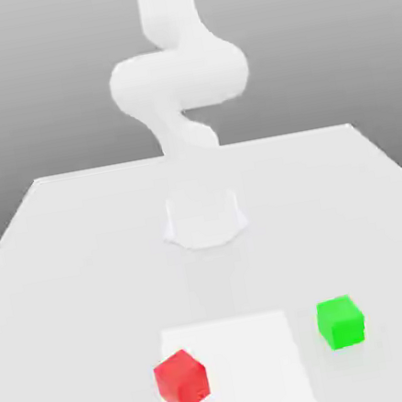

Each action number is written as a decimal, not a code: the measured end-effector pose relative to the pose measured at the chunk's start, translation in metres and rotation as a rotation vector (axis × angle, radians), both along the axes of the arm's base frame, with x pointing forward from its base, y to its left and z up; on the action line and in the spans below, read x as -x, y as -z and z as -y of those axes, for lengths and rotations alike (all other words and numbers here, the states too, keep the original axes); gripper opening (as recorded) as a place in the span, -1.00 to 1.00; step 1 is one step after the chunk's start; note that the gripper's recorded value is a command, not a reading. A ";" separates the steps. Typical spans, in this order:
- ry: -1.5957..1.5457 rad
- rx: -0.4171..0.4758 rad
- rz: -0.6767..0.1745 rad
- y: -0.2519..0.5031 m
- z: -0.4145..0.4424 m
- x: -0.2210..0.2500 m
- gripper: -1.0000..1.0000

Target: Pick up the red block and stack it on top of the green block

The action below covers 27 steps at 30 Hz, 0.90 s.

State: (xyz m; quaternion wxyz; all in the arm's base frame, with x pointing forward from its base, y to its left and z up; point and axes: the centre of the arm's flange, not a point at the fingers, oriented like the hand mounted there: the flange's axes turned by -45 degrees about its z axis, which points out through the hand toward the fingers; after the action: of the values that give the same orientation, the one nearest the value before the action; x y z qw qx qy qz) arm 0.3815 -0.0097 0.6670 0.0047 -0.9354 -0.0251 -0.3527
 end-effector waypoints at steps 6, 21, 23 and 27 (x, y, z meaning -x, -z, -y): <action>-0.148 0.052 -0.187 0.120 0.016 -0.063 0.00; -0.495 0.208 -0.629 0.421 0.051 -0.066 0.00; -0.533 0.229 -0.675 0.452 0.056 -0.055 0.00; -0.547 0.238 -0.690 0.501 0.057 -0.053 0.00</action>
State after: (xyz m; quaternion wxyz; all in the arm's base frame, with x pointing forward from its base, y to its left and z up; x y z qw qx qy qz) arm 0.4345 -0.0669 0.1661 -0.0015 -0.9512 -0.3087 -0.0009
